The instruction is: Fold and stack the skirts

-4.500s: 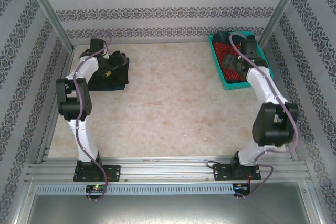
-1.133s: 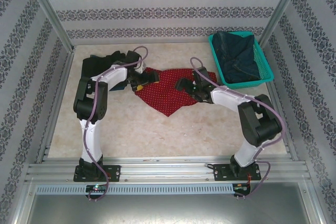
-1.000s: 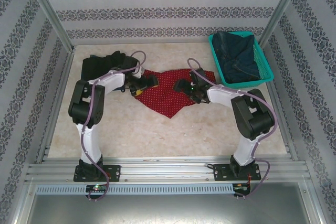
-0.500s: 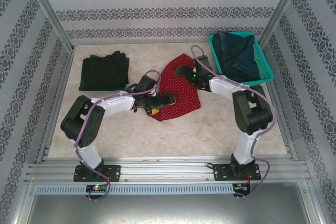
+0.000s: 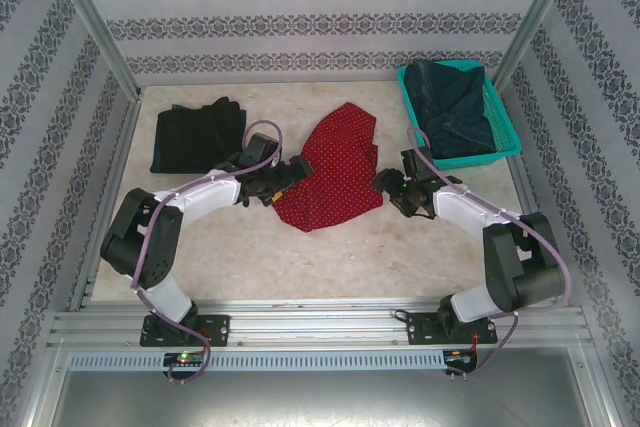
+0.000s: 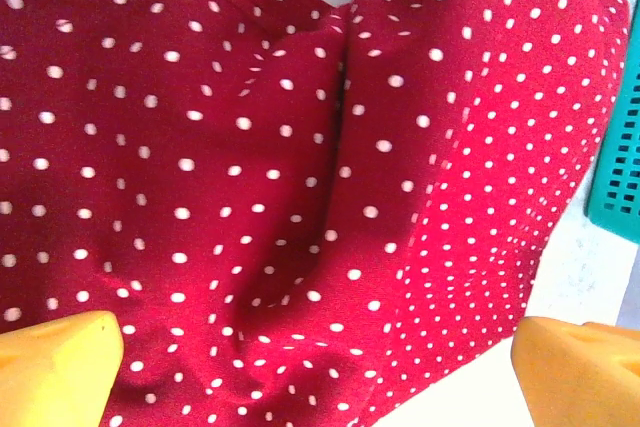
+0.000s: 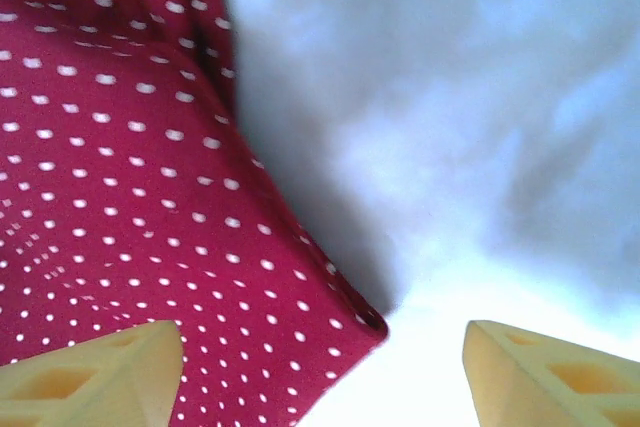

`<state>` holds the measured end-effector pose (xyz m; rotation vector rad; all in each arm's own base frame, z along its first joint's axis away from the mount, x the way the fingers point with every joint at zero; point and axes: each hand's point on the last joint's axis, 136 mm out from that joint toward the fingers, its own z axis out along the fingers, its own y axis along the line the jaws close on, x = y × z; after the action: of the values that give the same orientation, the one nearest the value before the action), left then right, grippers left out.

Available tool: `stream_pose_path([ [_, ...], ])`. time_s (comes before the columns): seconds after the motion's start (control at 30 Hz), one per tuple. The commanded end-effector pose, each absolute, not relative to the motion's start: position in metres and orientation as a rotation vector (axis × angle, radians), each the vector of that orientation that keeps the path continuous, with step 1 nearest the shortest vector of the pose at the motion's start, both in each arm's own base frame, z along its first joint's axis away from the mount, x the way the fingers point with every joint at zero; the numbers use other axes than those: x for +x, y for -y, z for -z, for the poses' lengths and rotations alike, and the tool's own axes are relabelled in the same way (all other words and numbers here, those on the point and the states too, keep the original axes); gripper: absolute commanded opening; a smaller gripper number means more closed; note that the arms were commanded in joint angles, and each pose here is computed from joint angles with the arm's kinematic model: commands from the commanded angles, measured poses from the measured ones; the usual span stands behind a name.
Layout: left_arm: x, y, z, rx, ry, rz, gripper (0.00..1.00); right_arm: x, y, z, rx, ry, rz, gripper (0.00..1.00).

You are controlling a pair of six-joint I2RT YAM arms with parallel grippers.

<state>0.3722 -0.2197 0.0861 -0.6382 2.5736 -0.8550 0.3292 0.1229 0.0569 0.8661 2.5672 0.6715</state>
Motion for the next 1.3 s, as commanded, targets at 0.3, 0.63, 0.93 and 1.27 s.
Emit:
stream_pose_path([
  [0.3, 0.367, 0.16, -0.089, -0.78, -2.511, 0.738, 1.0, 0.34, -0.151, -0.037, 0.992, -2.559, -0.852, 0.61],
  [0.63, 0.364, 0.152, -0.087, -0.794, -2.512, 0.72, 1.0, 0.338, -0.156, -0.027, 0.977, -2.573, -0.839, 0.42],
  [0.93, 0.364, 0.144, -0.074, -0.751, -2.585, 0.635, 1.0, 0.356, -0.14, -0.119, 0.76, -2.439, -0.769, 0.0],
  [1.27, 0.373, 0.189, -0.059, -0.673, -2.624, 0.939, 0.82, 0.37, -0.139, -0.21, 0.655, -2.266, -0.791, 0.0],
])
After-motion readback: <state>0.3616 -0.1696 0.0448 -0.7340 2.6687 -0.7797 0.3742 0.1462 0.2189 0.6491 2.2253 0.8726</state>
